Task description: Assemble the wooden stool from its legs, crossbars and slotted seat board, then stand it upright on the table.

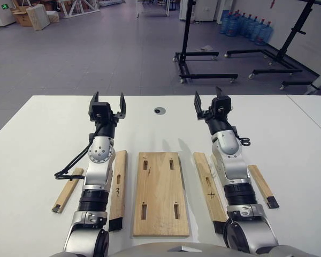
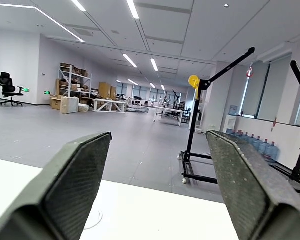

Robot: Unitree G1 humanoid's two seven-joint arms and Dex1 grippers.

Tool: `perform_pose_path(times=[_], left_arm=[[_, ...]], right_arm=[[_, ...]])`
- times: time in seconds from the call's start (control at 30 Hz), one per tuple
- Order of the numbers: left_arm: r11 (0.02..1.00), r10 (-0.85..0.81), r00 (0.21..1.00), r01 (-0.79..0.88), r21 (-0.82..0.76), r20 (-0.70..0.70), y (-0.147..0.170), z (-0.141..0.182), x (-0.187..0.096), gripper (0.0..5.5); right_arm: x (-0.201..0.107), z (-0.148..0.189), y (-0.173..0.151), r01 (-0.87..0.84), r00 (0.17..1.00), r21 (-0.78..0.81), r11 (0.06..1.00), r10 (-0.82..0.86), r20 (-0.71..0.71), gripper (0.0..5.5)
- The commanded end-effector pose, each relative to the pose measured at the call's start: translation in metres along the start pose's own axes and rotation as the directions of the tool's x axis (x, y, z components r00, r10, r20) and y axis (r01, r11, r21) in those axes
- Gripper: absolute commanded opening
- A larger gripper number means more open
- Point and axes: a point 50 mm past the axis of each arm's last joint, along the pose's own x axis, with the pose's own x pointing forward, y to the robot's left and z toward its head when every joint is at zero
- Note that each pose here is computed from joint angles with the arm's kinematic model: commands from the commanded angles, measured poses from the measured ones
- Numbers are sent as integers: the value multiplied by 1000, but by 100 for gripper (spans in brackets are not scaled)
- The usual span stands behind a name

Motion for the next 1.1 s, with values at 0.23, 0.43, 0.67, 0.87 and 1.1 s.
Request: perform_pose_path(times=[0.23,0.43,0.67,0.87,1.1], left_arm=[[1000,-21,1000,21,-20,-15,-5,-1,-2,417],[1000,-23,999,23,-13,-36,-9,-4,0,417],[999,-34,999,33,-13,-33,-9,-3,-4,417],[1000,0,999,0,-11,-42,0,0,-28,417],[997,71,995,-72,-8,-63,7,2,-42,417]], right_arm=[[6,3,-2,-17,1000,-4,1000,17,8,351],[5,2,-5,-9,1000,-9,1000,9,3,351],[-11,1,-42,55,994,144,988,-41,-100,351],[-81,15,-125,-1,937,216,976,76,-340,351],[-151,-17,-142,44,787,153,987,61,-614,351]])
